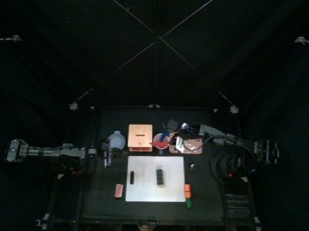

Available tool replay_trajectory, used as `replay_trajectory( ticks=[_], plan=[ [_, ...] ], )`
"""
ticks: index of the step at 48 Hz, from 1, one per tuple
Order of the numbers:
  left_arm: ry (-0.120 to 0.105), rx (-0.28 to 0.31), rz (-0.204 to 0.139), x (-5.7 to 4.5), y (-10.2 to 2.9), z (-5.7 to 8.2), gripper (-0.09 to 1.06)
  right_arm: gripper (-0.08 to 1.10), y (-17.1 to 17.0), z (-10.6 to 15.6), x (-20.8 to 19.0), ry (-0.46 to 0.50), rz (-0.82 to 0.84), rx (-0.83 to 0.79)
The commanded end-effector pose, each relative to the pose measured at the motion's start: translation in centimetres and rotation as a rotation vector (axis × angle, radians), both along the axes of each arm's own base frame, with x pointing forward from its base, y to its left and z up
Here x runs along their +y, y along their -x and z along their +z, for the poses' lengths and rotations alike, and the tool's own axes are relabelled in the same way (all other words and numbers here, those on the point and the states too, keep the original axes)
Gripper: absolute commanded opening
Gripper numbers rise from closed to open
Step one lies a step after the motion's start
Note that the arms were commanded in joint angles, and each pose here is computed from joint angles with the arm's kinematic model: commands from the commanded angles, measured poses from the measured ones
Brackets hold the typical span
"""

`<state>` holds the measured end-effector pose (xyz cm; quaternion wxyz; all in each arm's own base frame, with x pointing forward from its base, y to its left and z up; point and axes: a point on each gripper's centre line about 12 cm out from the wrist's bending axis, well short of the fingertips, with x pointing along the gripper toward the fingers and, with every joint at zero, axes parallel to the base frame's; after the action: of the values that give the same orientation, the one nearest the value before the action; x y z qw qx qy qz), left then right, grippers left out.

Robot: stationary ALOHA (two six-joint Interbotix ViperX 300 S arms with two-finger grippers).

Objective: Place sushi on board then cut the sushi with the knife then place the pieces on the plate
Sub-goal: Grasp knife edge with left hand

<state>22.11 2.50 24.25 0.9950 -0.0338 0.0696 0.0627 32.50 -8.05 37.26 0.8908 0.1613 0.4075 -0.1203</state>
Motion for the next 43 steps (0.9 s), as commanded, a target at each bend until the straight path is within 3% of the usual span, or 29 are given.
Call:
replay_trajectory(
  ticks=[1, 14, 22, 28, 35, 43],
  plan=[
    [-0.008, -0.062, 0.012, 0.3, -0.4, 1.6, 0.06, 0.29, 1.5, 0.6, 1.5, 0.056, 0.025, -0.145],
    [-0.004, -0.091, 0.005, 0.2, -0.8, 2.5, 0.38, 0.29, 3.3, -5.3, 3.0, 0.089, 0.047, -0.244],
    [0.001, -0.077, -0.010, -0.1, -1.5, 2.6, 0.63, 0.29, 4.0, -8.0, 4.6, 0.138, 0.105, -0.317],
    [0.003, -0.056, -0.070, -1.5, -2.9, 2.7, 0.80, 0.29, 4.1, -9.3, 5.9, 0.173, 0.165, -0.351],
    [0.013, -0.005, -0.114, -2.7, -4.9, 2.5, 0.95, 0.29, 4.1, -10.0, 6.8, 0.209, 0.214, -0.395],
    [0.059, 0.087, -0.124, -3.4, -7.4, 1.6, 0.97, 0.29, 4.1, -10.7, 7.3, 0.224, 0.240, -0.436]
  ],
)
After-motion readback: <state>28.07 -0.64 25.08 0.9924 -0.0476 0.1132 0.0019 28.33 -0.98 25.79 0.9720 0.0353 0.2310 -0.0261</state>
